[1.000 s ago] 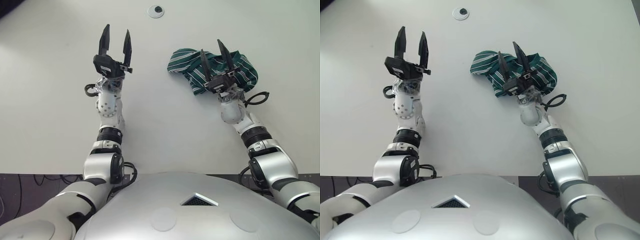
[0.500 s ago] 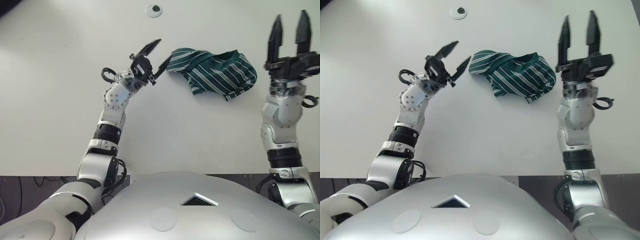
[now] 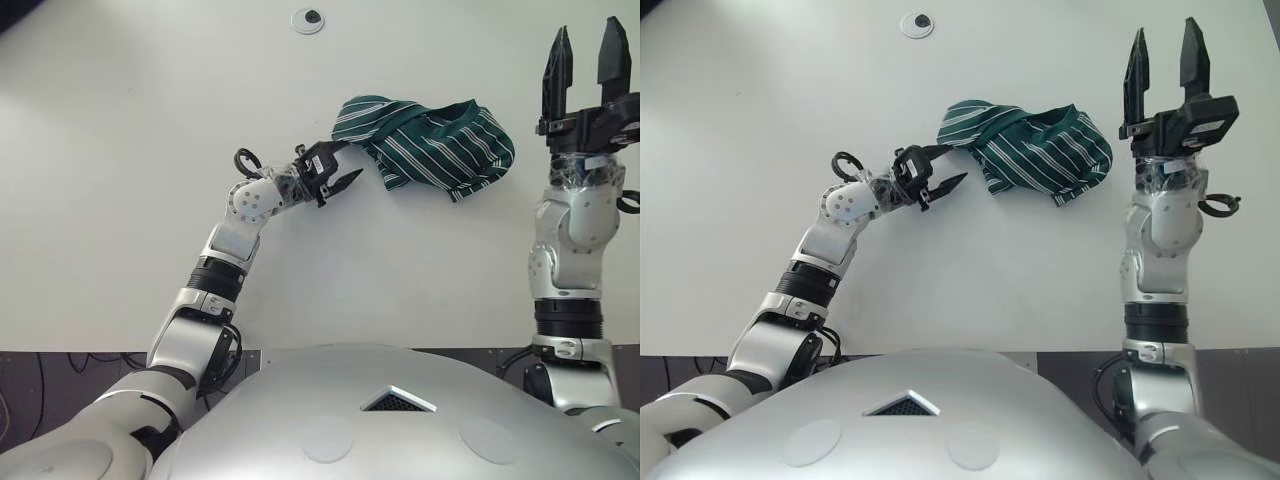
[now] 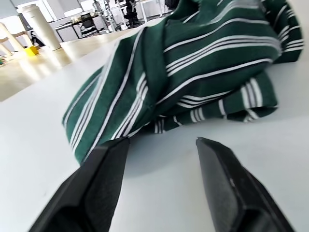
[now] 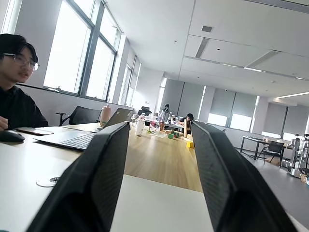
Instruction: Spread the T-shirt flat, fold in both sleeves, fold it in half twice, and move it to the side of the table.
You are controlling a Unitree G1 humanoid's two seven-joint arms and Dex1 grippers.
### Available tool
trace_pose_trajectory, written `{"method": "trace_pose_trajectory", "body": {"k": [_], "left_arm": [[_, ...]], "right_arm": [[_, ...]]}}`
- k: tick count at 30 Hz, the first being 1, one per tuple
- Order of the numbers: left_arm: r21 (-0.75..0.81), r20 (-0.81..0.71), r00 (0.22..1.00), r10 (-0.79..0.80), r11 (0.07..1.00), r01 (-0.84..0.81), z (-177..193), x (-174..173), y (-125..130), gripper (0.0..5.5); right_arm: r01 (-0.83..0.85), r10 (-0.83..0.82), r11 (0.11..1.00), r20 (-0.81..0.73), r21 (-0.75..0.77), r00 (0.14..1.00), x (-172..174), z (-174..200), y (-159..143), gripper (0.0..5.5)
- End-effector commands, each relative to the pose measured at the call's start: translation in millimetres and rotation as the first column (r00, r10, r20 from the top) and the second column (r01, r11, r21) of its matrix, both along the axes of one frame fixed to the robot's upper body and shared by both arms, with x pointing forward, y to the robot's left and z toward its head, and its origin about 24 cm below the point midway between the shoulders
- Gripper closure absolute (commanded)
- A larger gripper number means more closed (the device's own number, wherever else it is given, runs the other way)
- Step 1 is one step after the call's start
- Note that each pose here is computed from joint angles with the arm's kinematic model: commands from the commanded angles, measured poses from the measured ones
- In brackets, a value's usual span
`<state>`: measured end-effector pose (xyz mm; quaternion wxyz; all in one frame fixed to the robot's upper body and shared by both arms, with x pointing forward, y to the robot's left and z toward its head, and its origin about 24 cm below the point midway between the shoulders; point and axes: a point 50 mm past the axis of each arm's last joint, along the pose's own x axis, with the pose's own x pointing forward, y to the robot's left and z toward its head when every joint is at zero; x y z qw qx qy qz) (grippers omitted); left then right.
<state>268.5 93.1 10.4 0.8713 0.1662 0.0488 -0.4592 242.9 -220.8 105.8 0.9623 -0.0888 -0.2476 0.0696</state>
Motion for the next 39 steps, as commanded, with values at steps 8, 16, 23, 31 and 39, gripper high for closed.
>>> {"method": "trace_pose_trajectory", "body": {"k": [8,16,23,31,39], "left_arm": [[0.028,0.106,0.994,0.042,0.999,-0.045,8.7,18.9,-11.3,2.99],[0.072,0.115,0.993,0.034,0.997,-0.042,3.5,18.9,-11.2,3.45],[0.099,0.163,0.985,0.046,0.993,-0.063,5.3,21.0,-8.8,4.46],[0.113,0.181,0.982,0.053,0.991,-0.074,4.7,23.0,-7.2,5.49],[-0.016,0.265,0.963,0.051,0.999,-0.048,31.9,20.0,5.0,5.49]], "right_arm": [[-0.005,0.005,1.000,0.008,-0.018,1.000,3.8,2.3,1.6,3.22],[-0.006,0.006,1.000,0.015,-0.021,1.000,5.8,4.2,1.4,3.18],[-0.013,0.013,1.000,0.009,-0.023,1.000,7.3,2.8,2.2,3.18],[-0.018,0.019,1.000,0.005,-0.023,1.000,8.2,1.8,3.3,3.18],[0.000,0.000,0.998,0.009,-0.058,1.000,7.7,5.7,-3.8,3.18]]}}
